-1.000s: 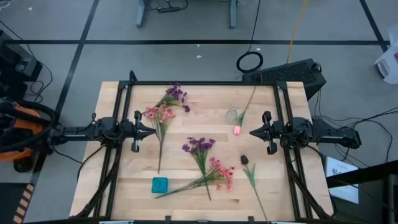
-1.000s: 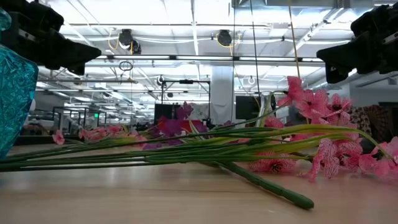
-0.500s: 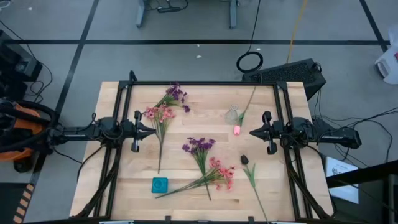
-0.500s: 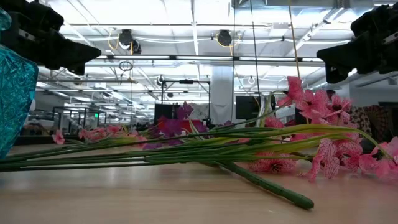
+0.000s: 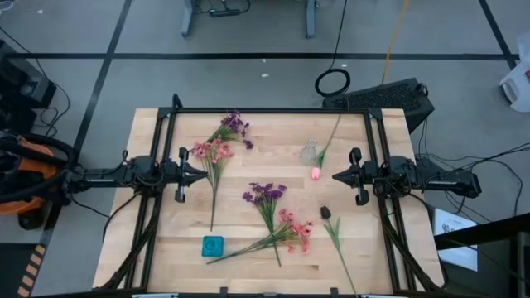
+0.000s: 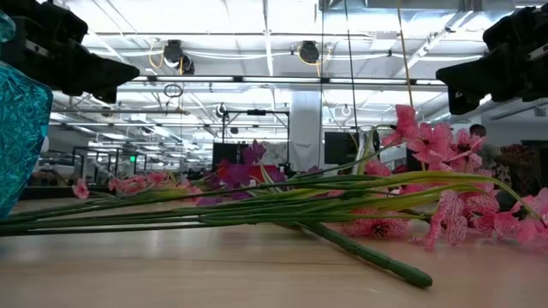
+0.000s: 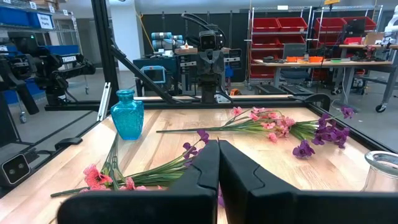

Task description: Sort flowers into vase by color

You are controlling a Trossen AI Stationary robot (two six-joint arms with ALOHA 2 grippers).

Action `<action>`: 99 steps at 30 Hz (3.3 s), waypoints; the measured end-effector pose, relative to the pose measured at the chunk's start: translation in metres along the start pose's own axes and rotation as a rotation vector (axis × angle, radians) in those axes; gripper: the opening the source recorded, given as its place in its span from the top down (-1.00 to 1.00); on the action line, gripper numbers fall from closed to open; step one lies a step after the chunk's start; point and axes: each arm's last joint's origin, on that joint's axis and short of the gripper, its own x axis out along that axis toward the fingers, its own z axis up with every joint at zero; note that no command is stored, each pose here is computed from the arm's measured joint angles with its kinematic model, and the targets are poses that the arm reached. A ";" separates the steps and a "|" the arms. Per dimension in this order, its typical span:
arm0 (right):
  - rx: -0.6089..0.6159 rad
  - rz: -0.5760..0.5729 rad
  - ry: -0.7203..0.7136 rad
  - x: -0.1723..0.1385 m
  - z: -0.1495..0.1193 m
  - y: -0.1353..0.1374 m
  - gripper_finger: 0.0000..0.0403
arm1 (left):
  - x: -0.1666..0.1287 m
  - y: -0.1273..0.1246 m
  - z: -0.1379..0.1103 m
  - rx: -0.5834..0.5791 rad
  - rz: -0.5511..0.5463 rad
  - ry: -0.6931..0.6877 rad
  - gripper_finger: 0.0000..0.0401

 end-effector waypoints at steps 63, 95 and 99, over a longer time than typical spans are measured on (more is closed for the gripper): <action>0.044 0.010 -0.046 -0.002 0.015 0.001 1.00 | 0.000 0.000 0.000 0.000 0.000 0.000 0.84; 0.055 -0.003 0.061 0.044 0.231 0.006 1.00 | 0.000 0.000 0.000 0.000 0.001 -0.003 0.84; 0.051 -0.016 0.096 0.059 0.228 0.005 1.00 | 0.000 0.000 0.000 0.000 0.005 -0.001 0.84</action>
